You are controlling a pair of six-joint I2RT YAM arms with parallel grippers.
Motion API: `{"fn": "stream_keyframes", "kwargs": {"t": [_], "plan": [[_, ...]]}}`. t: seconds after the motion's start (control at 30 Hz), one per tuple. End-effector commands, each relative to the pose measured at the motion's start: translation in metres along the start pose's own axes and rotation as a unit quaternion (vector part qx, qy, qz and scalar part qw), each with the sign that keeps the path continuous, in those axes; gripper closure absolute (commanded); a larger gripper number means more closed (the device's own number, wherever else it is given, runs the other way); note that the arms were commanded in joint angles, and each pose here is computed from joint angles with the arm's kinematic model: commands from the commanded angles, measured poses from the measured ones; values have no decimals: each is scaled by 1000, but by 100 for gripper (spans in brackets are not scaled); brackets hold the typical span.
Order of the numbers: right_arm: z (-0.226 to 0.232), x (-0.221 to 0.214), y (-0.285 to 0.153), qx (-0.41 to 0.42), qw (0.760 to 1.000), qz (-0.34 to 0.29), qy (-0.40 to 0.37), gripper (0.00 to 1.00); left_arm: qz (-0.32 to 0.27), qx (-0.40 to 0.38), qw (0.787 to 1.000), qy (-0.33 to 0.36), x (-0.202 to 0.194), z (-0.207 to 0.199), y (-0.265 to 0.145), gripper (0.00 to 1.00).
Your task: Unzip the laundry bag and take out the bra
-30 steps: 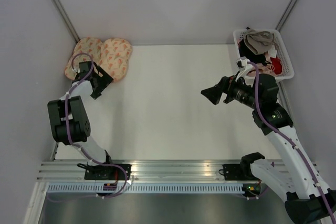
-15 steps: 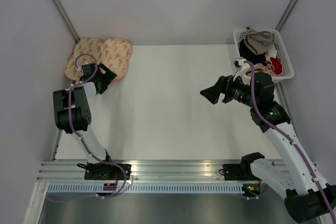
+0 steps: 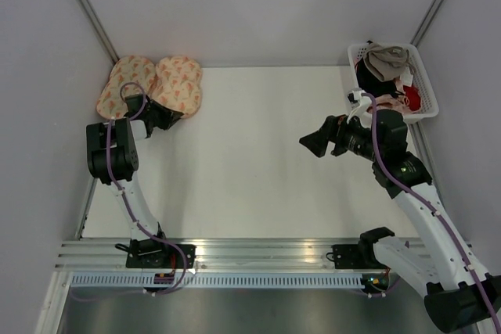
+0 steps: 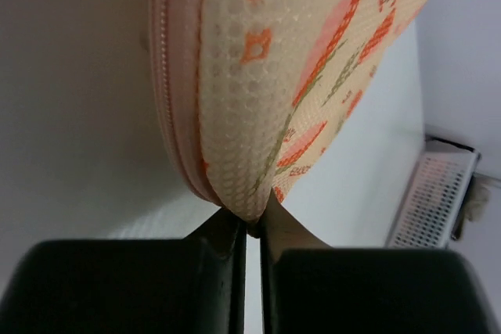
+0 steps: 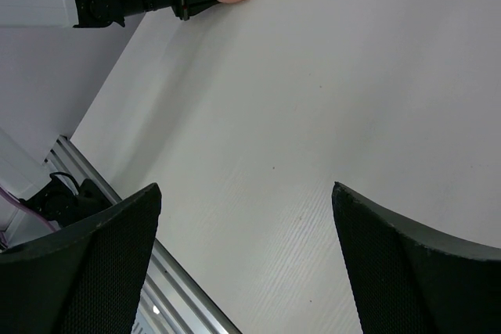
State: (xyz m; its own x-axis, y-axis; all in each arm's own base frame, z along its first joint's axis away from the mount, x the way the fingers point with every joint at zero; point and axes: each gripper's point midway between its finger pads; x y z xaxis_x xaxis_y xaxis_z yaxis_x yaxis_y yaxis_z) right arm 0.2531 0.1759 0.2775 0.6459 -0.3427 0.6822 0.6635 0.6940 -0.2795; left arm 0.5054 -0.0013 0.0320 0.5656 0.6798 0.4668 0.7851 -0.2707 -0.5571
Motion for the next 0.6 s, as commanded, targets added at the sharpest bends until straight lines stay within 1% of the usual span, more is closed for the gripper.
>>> {"fn": "stream_keyframes", "kwargs": {"t": [0.0, 0.03, 0.07, 0.1, 0.13, 0.17, 0.23, 0.27, 0.3, 0.33, 0.37, 0.4, 0.47, 0.5, 0.53, 0.57], "plan": [[2, 1, -2, 9, 1000, -7, -11, 7, 28, -130, 991, 9, 12, -61, -11, 98], [1, 0, -1, 8, 1000, -6, -11, 7, 39, -149, 988, 10, 10, -71, -16, 98], [0, 2, -2, 2, 1000, -14, -11, 8, 64, -186, 980, 18, 4, -87, -26, 98], [-2, 3, -3, -2, 1000, -18, -10, 2, 78, -207, 975, 23, 0, -98, -32, 98], [-3, 3, -3, -7, 1000, -23, -9, 2, 94, -225, 969, 31, -6, -108, -38, 98], [-6, 9, -6, -19, 999, -42, -9, 2, 127, -252, 959, 36, -13, -124, -53, 98], [-7, 15, -9, -27, 998, -61, -12, 2, 169, -282, 942, 70, -31, -145, -68, 98], [-8, 19, -12, -33, 997, -72, -12, 2, 218, -292, 930, 57, -44, -156, -87, 98], [-13, 23, -14, -50, 995, -85, -12, 2, 240, -311, 916, 86, -60, -166, -95, 98], [-15, 24, -15, -56, 994, -88, -15, 2, 263, -323, 904, 90, -70, -173, -105, 98], [-18, 26, -16, -65, 993, -93, -14, 2, 291, -355, 883, 98, -81, -185, -121, 98], [-23, 28, -16, -79, 992, -98, -12, 2, 324, -366, 866, 109, -104, -191, -136, 98], [-28, 28, -14, -91, 991, -97, -8, 2, 348, -376, 847, 141, -126, -199, -151, 98], [-31, 29, -12, -98, 991, -96, -5, 2, 380, -368, 834, 154, -150, -197, -164, 98], [-34, 29, -12, -104, 990, -94, -2, 2, 387, -362, 831, 167, -159, -197, -168, 98], [-37, 26, -8, -110, 990, -87, 4, 2, 397, -334, 835, 183, -172, -190, -166, 98]]}}
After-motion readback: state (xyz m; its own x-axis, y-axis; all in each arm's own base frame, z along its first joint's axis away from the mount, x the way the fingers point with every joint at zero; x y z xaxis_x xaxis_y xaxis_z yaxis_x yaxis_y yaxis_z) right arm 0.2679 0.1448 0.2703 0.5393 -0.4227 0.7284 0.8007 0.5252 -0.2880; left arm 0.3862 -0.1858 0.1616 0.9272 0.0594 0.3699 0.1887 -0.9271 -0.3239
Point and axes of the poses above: each gripper's point midway between its finger pads, its own y axis out along the fingers, its own z axis along the line the jaws close on, x = y × z, and after that the axes turned 14 degrees about y, right-handed
